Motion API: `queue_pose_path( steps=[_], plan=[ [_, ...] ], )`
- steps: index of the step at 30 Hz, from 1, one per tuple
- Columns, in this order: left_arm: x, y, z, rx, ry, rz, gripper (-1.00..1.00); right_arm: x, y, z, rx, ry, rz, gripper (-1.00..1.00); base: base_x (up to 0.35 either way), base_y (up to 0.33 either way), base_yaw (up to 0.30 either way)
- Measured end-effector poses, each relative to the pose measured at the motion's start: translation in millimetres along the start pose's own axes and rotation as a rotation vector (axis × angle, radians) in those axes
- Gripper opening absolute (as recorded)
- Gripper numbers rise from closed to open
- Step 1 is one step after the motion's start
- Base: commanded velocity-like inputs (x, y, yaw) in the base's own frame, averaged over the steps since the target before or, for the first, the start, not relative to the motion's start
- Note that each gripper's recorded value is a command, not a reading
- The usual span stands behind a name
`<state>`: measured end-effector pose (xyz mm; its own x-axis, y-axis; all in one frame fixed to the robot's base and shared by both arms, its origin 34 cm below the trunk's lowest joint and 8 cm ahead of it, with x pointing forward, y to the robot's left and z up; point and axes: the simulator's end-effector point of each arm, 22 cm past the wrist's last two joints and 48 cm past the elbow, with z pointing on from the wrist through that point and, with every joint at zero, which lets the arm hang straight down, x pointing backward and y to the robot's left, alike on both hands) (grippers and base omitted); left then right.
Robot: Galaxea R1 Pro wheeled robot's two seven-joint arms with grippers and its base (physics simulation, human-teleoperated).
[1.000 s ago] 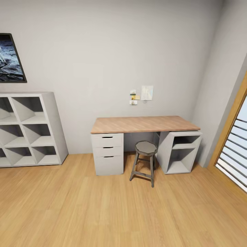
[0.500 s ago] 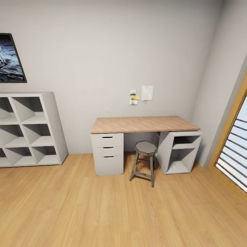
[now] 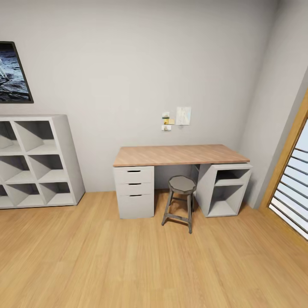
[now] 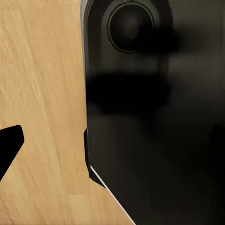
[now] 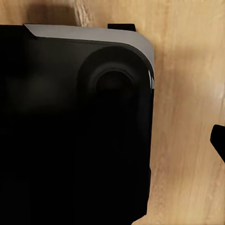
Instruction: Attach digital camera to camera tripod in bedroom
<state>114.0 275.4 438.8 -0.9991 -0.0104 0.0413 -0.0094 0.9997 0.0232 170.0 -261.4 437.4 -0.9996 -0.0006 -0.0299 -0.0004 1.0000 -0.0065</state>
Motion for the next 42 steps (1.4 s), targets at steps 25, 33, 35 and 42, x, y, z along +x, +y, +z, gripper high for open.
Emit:
queue_pose_path(
  steps=[25,33,35,42],
  plan=[
    [-237.0,-40.9,-71.0,0.103,-0.411,-0.167,1.00,-277.7,-11.6,-59.5,0.027,-0.324,-0.014,1.00,0.000,0.000,0.207],
    [-293.4,-41.1,-134.9,0.106,-0.535,-0.233,1.00,-376.3,24.0,-126.4,0.009,-0.373,-0.085,1.00,0.000,0.000,0.293],
    [-304.2,-35.3,-146.3,0.094,-0.557,-0.266,1.00,-398.4,33.1,-149.0,0.010,-0.406,-0.113,1.00,0.000,0.000,0.295],
    [-355.1,-9.9,-211.6,0.084,-0.640,-0.454,1.00,-450.3,98.3,-223.2,-0.024,-0.541,-0.235,1.00,0.000,0.000,0.295]
  ],
)
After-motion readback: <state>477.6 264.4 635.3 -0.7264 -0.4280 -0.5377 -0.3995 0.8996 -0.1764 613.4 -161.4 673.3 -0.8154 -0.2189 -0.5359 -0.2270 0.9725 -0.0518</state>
